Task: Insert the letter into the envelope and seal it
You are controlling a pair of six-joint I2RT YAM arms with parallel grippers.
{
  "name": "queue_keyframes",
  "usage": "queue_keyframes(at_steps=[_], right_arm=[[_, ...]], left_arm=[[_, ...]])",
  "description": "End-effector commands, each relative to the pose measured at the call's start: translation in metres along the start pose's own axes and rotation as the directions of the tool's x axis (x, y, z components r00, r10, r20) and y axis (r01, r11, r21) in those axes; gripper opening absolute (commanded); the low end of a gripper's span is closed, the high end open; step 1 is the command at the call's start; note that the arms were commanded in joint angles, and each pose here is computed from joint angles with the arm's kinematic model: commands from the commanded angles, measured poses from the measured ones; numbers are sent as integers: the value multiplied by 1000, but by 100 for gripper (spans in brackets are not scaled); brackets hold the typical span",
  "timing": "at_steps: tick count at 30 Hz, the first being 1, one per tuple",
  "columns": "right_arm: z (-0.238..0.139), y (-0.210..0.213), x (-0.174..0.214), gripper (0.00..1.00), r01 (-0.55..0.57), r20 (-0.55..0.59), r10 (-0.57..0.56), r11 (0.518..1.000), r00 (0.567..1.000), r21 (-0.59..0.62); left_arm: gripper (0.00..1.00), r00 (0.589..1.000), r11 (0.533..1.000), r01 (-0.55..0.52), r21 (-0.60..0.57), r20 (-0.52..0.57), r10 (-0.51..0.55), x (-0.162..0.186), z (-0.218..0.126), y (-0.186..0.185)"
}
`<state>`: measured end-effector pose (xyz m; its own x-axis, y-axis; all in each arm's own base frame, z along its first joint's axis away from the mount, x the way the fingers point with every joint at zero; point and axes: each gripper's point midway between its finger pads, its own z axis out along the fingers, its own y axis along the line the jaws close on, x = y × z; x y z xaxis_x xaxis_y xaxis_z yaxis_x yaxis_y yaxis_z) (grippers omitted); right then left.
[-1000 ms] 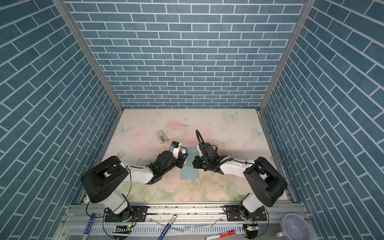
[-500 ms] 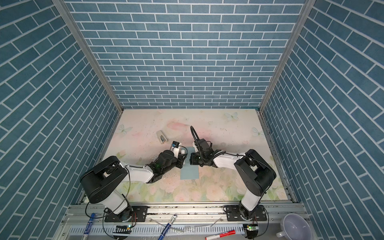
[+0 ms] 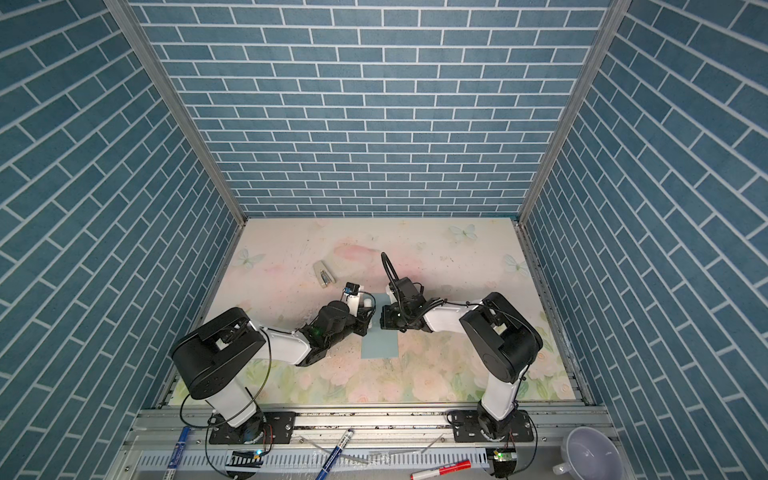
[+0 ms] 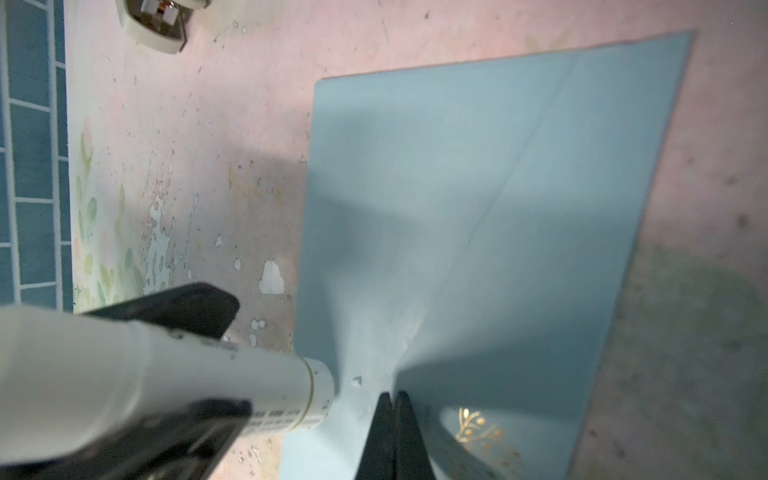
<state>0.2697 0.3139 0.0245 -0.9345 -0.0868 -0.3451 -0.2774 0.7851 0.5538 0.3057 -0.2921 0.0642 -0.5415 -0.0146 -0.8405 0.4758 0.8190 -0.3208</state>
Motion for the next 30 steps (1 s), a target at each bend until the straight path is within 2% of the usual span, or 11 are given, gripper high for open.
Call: queue_keyframes(at_steps=[1, 9, 14, 22, 30], right_arm=[[4, -11, -6, 0, -9, 7, 9, 1000, 1000, 24], [8, -32, -19, 0, -45, 20, 44, 997, 999, 59], [11, -37, -25, 0, -30, 11, 29, 996, 1000, 88], [14, -27, -17, 0, -33, -21, 34, 999, 999, 37], [12, -8, -2, 0, 8, -53, -7, 1000, 999, 15]], left_arm=[[0, 999, 1000, 0, -12, -40, -1, 13, 3, 5], [0, 999, 1000, -3, -15, -38, 2, 14, 2, 6], [0, 999, 1000, -3, -16, -37, 2, 14, 1, 7], [0, 999, 1000, -3, -18, -39, 2, 15, 1, 8], [0, 999, 1000, -2, -21, -40, 1, 16, 3, 8]])
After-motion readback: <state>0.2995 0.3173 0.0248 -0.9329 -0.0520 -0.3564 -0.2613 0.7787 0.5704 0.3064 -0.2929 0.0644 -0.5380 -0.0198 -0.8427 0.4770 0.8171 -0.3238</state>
